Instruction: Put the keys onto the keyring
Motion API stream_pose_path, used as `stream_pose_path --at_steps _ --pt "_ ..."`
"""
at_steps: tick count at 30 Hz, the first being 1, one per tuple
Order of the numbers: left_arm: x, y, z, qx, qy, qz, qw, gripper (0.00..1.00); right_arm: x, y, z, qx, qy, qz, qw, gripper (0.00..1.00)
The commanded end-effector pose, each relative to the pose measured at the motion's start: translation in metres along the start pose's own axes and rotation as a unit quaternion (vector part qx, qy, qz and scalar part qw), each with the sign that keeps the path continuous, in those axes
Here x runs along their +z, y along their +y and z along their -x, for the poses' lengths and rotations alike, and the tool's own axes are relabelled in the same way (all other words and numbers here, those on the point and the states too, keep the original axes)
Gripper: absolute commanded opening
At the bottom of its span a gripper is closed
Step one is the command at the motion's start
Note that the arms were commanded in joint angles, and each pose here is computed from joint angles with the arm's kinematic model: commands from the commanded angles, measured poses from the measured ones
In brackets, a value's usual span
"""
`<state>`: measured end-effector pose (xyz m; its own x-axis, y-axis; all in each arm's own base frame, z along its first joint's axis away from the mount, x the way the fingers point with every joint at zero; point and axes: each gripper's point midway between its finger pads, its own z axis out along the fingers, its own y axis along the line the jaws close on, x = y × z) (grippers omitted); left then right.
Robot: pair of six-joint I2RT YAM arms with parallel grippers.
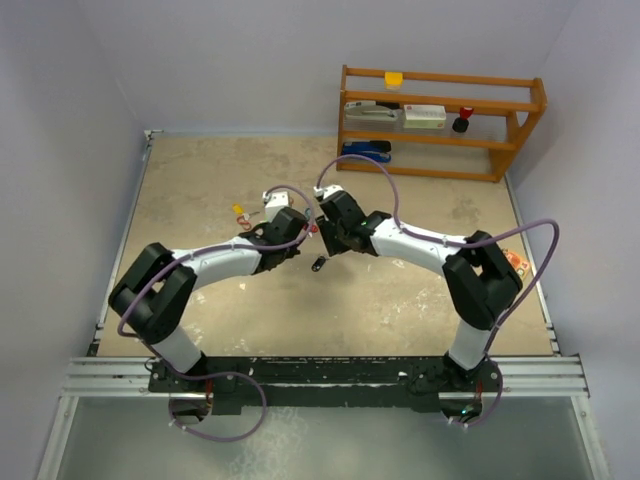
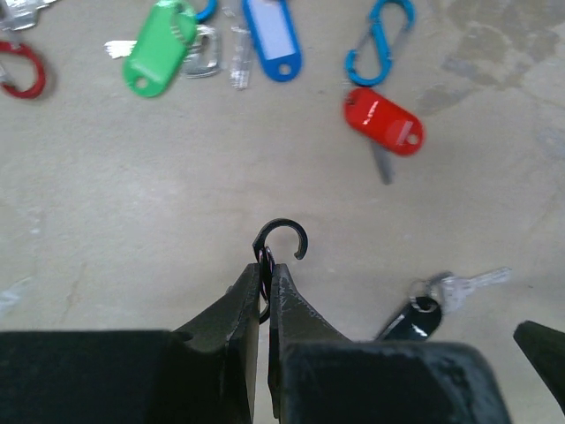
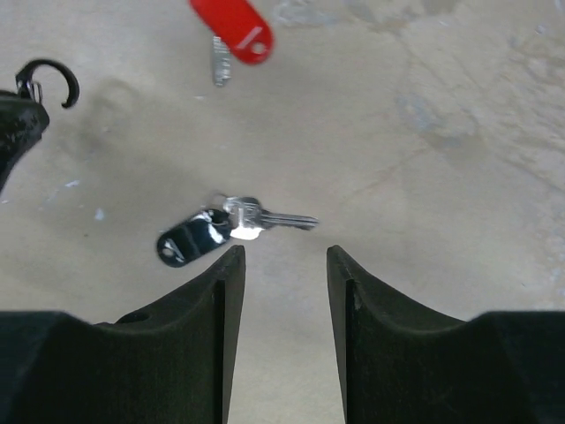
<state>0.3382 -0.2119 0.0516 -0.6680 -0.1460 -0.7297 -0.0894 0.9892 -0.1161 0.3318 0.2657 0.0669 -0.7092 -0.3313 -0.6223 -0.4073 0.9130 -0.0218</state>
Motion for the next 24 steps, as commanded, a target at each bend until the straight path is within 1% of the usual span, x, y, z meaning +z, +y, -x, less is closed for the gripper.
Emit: stream_pose_path --at_steps 1,4,10,18,24 --pt "-0.005 0.021 0.024 -0.061 -0.009 -0.024 0.998 0.00 -0.002 0.028 0.019 -0.035 -0.023 0.024 0.999 0.45" --pt "-0.008 0.035 0.033 -0.071 -0.020 -0.014 0.997 0.00 0.005 0.038 0.017 -0.045 -0.017 0.032 0.998 0.44" --pt "-0.016 0.052 0.045 -0.094 -0.028 -0.014 0.995 0.00 0.014 0.050 0.017 -0.054 -0.010 0.043 0.998 0.43" --pt "-0.017 0.073 0.050 -0.132 -0.026 -0.021 0.991 0.00 0.023 0.057 0.010 -0.063 0.003 0.045 0.997 0.41" --pt "-0.017 0.079 0.050 -0.139 -0.026 -0.020 0.990 0.00 0.030 0.056 0.004 -0.066 0.014 0.040 0.997 0.37"
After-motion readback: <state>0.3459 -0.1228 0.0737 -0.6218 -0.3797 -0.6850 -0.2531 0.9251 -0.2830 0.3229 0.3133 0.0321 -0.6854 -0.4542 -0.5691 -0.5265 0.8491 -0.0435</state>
